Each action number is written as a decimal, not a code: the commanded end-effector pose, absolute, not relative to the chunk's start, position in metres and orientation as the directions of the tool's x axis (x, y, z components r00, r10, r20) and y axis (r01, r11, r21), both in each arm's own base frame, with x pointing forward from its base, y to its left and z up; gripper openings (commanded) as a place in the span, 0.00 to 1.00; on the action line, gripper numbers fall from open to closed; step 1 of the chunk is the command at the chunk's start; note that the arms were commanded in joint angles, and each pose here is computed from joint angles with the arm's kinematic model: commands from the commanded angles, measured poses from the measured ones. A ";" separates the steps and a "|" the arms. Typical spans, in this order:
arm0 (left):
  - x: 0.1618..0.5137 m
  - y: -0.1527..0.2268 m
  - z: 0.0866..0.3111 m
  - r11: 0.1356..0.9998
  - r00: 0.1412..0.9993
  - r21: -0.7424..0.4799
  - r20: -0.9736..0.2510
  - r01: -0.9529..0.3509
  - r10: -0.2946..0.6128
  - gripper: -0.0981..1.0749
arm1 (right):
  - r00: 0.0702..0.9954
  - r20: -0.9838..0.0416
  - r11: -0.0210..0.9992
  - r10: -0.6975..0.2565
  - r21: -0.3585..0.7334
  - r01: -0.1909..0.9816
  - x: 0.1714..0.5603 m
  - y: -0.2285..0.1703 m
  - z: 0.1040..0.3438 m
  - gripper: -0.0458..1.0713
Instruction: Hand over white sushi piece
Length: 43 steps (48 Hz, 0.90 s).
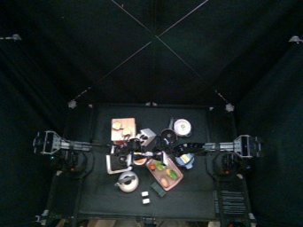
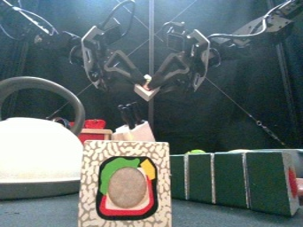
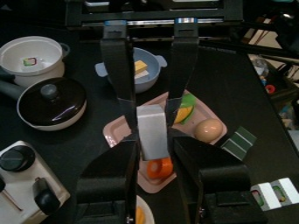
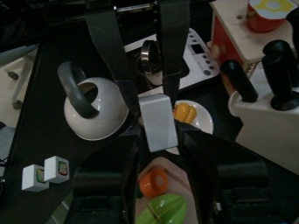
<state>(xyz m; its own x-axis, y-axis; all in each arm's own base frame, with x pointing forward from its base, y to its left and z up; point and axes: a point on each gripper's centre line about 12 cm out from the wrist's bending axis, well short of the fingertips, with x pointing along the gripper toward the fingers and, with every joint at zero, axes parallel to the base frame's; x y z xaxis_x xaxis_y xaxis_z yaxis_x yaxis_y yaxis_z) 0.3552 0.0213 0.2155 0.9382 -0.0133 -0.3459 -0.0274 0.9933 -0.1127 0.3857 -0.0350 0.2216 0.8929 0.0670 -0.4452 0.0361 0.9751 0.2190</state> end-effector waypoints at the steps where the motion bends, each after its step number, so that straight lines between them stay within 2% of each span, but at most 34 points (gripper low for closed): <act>1: 0.358 0.024 0.223 0.992 0.947 -0.120 -0.322 -0.031 -0.009 0.62 | 0.910 -0.409 0.976 0.070 0.216 0.022 0.389 -0.034 0.236 0.55; 7: 0.358 0.025 0.218 0.990 0.943 -0.134 -0.333 -0.046 -0.002 0.68 | 0.910 -0.409 0.976 0.070 0.218 0.023 0.389 -0.034 0.236 0.52; 14: 0.359 0.027 0.217 0.988 0.942 -0.145 -0.335 -0.058 0.006 0.81 | 0.909 -0.412 0.975 0.070 0.219 0.024 0.388 -0.034 0.235 0.52; 20: 0.358 0.030 0.219 0.985 0.945 -0.157 -0.325 -0.071 0.017 0.88 | 0.907 -0.415 0.975 0.070 0.223 0.027 0.388 -0.034 0.233 0.52; 43: 0.357 0.032 0.216 0.983 0.945 -0.167 -0.328 -0.079 0.021 0.89 | 0.903 -0.424 0.975 0.068 0.220 0.030 0.383 -0.034 0.231 0.52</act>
<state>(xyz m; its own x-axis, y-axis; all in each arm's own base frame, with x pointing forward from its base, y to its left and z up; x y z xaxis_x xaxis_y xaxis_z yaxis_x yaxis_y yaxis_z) 0.3548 0.0310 0.2077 0.9348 0.0203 -0.3547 -0.0849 0.9822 -0.1676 0.3849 -0.0343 0.2200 0.8912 0.0682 -0.4484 0.0378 0.9740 0.2233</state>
